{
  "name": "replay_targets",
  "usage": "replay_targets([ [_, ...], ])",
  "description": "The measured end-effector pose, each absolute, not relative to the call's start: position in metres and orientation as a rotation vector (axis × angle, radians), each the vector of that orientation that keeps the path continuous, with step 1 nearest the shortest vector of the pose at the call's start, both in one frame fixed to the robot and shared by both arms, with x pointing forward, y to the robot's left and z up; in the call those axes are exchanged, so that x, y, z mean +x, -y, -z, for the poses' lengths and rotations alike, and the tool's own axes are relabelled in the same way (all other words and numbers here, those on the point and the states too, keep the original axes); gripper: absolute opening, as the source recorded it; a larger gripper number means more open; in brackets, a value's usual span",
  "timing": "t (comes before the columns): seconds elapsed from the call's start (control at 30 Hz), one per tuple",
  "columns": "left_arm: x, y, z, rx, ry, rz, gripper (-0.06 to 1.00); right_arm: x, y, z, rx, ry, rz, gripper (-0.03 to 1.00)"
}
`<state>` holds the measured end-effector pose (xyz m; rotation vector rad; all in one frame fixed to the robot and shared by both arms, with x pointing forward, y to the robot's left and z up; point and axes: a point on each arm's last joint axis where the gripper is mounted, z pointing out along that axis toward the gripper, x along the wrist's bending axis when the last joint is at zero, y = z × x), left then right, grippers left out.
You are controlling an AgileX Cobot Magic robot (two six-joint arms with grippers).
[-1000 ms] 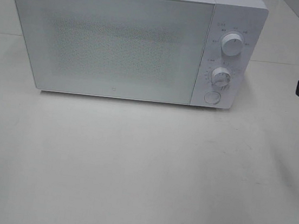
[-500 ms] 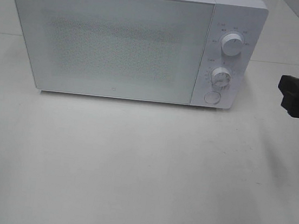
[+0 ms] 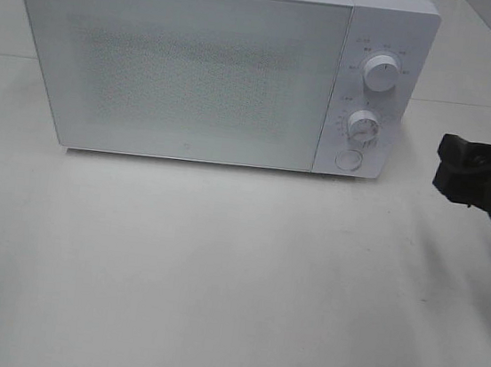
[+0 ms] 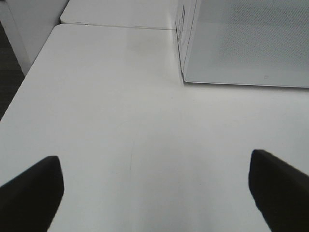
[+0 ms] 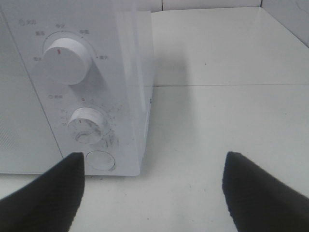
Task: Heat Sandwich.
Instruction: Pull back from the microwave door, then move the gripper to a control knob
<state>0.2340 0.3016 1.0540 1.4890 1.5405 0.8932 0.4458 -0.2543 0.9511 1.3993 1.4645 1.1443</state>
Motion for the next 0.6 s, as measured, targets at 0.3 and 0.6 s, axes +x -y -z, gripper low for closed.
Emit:
replay_targets([
  [0.3, 0.234, -0.302, -1.054, 1.489, -1.541, -0.893, 0.97, 0.442, 0.223, -0.94, 1.348, -1.431, -1.134, 0.76],
  [0.6, 0.234, -0.302, -1.054, 1.489, -1.541, -0.893, 0.97, 0.431, 0.207, -0.933, 1.385, -1.361, -1.119, 0.76],
])
